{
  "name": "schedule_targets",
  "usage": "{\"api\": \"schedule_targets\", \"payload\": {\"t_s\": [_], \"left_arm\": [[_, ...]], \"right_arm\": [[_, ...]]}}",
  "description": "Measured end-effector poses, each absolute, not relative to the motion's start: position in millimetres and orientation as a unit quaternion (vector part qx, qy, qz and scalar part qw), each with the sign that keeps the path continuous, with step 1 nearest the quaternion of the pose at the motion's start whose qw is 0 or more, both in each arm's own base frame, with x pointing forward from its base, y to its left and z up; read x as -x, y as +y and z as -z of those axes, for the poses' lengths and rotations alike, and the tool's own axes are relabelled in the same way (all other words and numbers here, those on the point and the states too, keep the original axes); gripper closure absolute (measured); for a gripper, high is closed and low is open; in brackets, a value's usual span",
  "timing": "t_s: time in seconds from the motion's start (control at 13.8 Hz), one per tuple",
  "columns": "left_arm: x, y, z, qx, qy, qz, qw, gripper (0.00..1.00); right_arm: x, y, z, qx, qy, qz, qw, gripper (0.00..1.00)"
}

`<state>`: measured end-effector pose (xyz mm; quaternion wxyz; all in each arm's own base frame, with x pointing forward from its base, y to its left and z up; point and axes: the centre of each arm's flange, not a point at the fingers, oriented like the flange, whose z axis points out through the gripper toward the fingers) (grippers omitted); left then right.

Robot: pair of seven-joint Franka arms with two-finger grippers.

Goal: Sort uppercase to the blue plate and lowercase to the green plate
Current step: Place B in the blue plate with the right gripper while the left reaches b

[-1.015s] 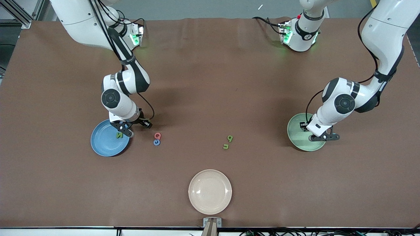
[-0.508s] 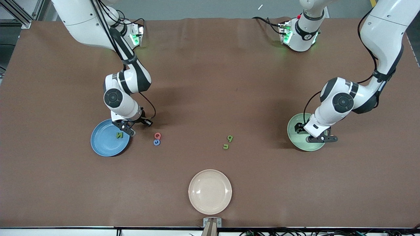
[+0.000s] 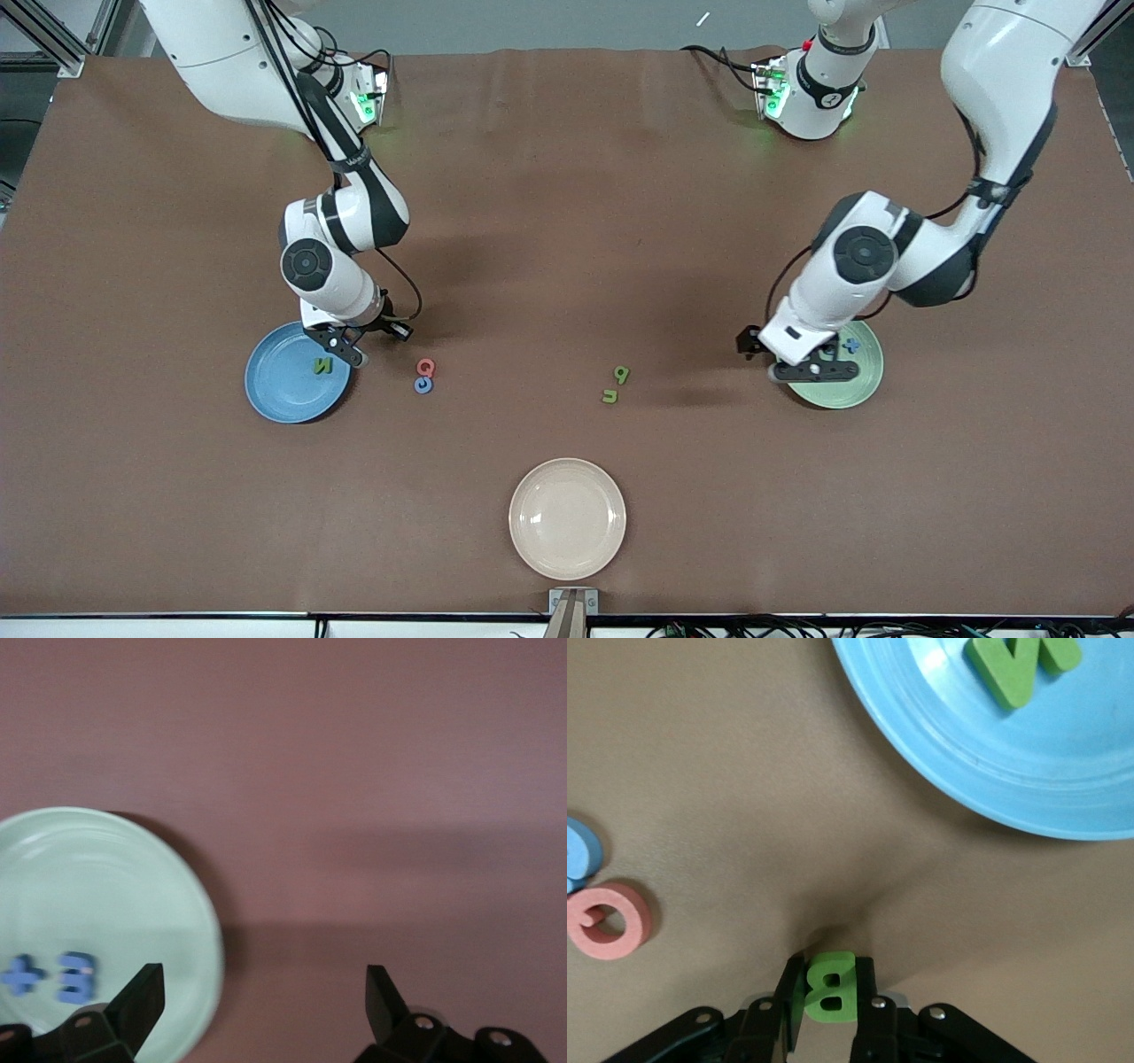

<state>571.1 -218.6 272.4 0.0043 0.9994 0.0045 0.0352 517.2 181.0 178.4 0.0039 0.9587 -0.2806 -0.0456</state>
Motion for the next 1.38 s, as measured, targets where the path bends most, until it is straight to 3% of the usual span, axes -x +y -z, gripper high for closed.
{"api": "schedule_targets", "payload": {"t_s": [0.51, 0.87, 1.38], "left_arm": [[-566.3, -356.5, -255.2, -0.995, -0.069, -0.059, 0.031, 0.00], [-571.3, -394.7, -225.0, -0.989, -0.130, -0.074, -0.002, 0.00], [-577.1, -416.3, -195.1, -0.983, -0.174, -0.061, 0.010, 0.03]], "right_arm": [[-551.9, 154.5, -247.6, -0.967, -0.245, 0.074, 0.007, 0.73], [-568.9, 31.4, -241.1, -0.980, -0.184, 0.080, -0.010, 0.73], [-567.8, 31.7, -205.0, -0.981, -0.174, 0.081, -0.010, 0.73]]}}
